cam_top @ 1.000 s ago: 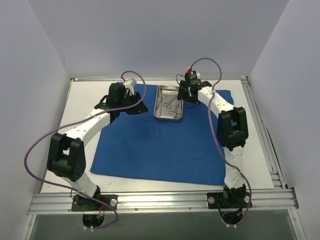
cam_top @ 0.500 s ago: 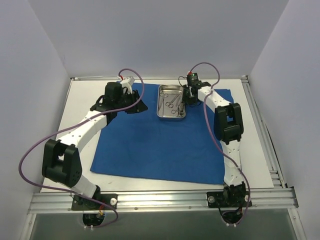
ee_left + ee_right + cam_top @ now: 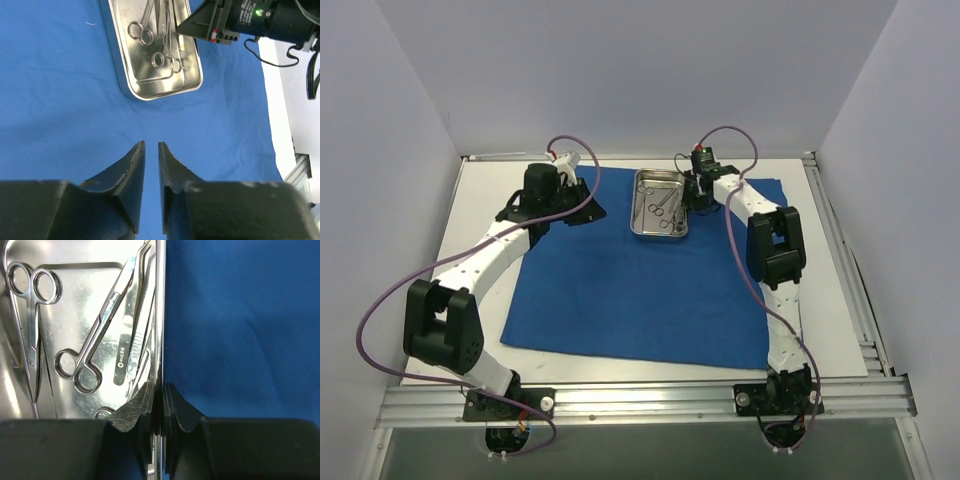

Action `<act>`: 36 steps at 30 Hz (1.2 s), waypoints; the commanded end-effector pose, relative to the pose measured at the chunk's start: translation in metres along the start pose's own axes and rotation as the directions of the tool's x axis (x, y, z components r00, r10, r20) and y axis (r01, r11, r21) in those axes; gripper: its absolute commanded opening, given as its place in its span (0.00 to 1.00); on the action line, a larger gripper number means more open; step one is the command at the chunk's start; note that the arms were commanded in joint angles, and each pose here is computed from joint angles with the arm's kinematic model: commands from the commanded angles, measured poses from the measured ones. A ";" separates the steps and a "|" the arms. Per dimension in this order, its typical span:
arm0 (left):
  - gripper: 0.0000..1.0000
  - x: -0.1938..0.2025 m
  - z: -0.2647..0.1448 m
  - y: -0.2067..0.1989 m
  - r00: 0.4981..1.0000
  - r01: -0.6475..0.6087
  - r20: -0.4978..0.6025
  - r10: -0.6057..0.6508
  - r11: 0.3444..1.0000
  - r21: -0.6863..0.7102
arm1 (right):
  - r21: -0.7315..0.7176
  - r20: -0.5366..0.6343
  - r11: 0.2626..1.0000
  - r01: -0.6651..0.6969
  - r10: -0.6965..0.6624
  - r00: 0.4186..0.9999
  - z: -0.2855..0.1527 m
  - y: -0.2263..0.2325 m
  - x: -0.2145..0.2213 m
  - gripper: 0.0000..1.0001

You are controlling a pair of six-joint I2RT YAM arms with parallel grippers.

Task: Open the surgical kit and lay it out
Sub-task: Move the container from the surgical kit.

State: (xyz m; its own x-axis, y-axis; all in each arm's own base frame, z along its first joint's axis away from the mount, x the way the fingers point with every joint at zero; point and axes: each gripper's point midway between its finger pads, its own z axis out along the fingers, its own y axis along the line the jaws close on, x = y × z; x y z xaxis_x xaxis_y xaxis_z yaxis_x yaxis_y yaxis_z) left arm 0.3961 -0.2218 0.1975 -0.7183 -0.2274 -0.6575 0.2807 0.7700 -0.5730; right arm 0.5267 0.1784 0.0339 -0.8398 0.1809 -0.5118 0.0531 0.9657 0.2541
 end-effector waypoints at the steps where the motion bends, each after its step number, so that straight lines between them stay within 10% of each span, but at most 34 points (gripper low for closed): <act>1: 0.29 -0.020 -0.011 -0.005 0.997 -0.023 0.070 0.023 1.000 -0.002 | -0.066 0.023 0.998 -0.021 0.023 0.999 -0.016 0.024 -0.004 0.00; 8: 0.56 -0.027 -0.027 0.000 0.989 -0.088 0.113 0.093 0.995 -0.047 | -0.111 0.032 0.994 -0.023 0.027 0.999 -0.022 0.043 0.000 0.00; 10: 0.94 -0.029 -0.031 0.006 0.987 -0.090 0.123 0.099 0.993 -0.083 | -0.121 0.028 0.993 -0.006 0.009 1.000 -0.026 0.054 0.006 0.00; 23: 0.94 -0.047 -0.060 0.005 0.966 -0.121 0.215 0.144 0.986 -0.117 | -0.257 0.060 0.962 0.092 -0.079 0.995 -0.097 0.138 0.063 0.00; 36: 0.94 -0.059 -0.100 0.072 0.962 0.139 0.269 -0.043 0.926 -0.351 | -0.351 0.044 0.918 0.184 -0.180 0.983 -0.114 0.201 0.159 0.00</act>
State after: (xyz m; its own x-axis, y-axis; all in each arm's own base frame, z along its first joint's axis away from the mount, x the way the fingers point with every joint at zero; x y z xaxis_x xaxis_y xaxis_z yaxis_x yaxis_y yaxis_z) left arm 0.4008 -0.1091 0.2293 -0.5514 -0.3643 -0.7505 0.0163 0.8947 -0.4463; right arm 0.3261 0.3616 0.0590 -0.8601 -0.0837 -0.5031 -0.2890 0.8929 0.3454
